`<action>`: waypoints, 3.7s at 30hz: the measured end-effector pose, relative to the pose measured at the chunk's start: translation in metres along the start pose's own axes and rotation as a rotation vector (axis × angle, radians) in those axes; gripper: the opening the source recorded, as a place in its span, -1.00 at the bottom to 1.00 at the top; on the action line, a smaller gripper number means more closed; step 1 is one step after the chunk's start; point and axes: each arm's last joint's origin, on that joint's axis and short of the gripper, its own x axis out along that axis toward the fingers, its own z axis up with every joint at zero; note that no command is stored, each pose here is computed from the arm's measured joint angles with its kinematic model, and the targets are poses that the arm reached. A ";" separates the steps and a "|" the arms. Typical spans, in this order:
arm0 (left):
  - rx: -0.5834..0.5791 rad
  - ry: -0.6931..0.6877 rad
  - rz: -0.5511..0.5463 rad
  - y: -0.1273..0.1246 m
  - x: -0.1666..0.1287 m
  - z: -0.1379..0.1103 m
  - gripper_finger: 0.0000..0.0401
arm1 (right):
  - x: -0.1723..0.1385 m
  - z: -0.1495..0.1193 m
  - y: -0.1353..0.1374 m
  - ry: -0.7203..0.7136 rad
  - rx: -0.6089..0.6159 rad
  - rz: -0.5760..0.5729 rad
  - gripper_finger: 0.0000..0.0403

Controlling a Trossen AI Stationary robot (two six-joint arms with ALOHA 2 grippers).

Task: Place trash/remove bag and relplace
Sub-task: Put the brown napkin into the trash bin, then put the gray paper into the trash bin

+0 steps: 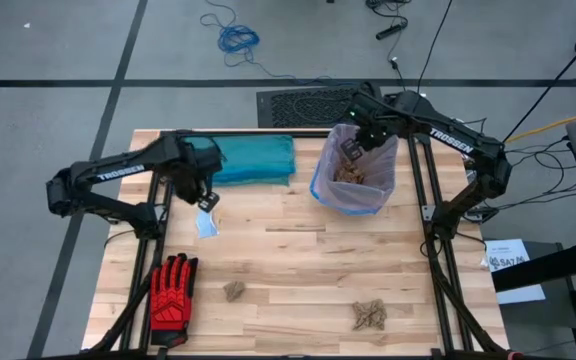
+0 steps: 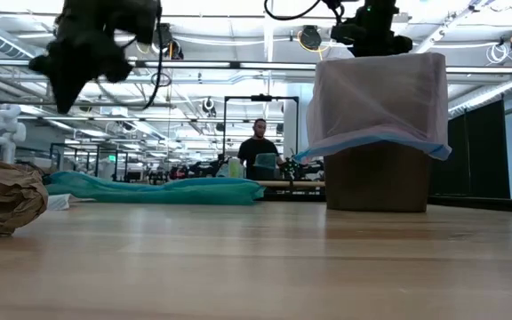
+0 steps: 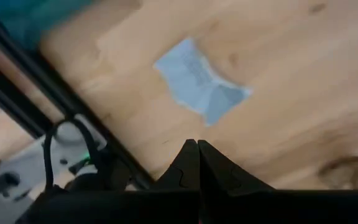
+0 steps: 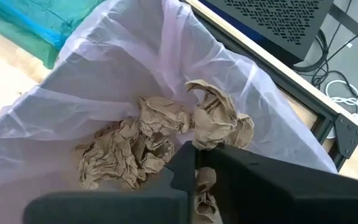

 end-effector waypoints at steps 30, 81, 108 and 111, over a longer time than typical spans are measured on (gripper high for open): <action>-0.147 0.033 -0.089 0.003 0.140 0.017 -1.00 | -0.060 0.015 0.001 -0.238 -0.013 0.129 -0.78; -0.144 -0.468 -0.577 0.010 0.065 -0.023 -1.00 | 0.085 0.032 0.265 0.068 -0.163 0.802 -0.22; -0.206 -0.622 -0.725 0.039 0.042 -0.059 -1.00 | 0.205 0.022 0.287 0.141 -0.054 0.544 0.05; -0.205 -0.621 -0.724 0.039 0.042 -0.059 -1.00 | 0.205 0.021 0.283 0.136 -0.054 0.490 0.05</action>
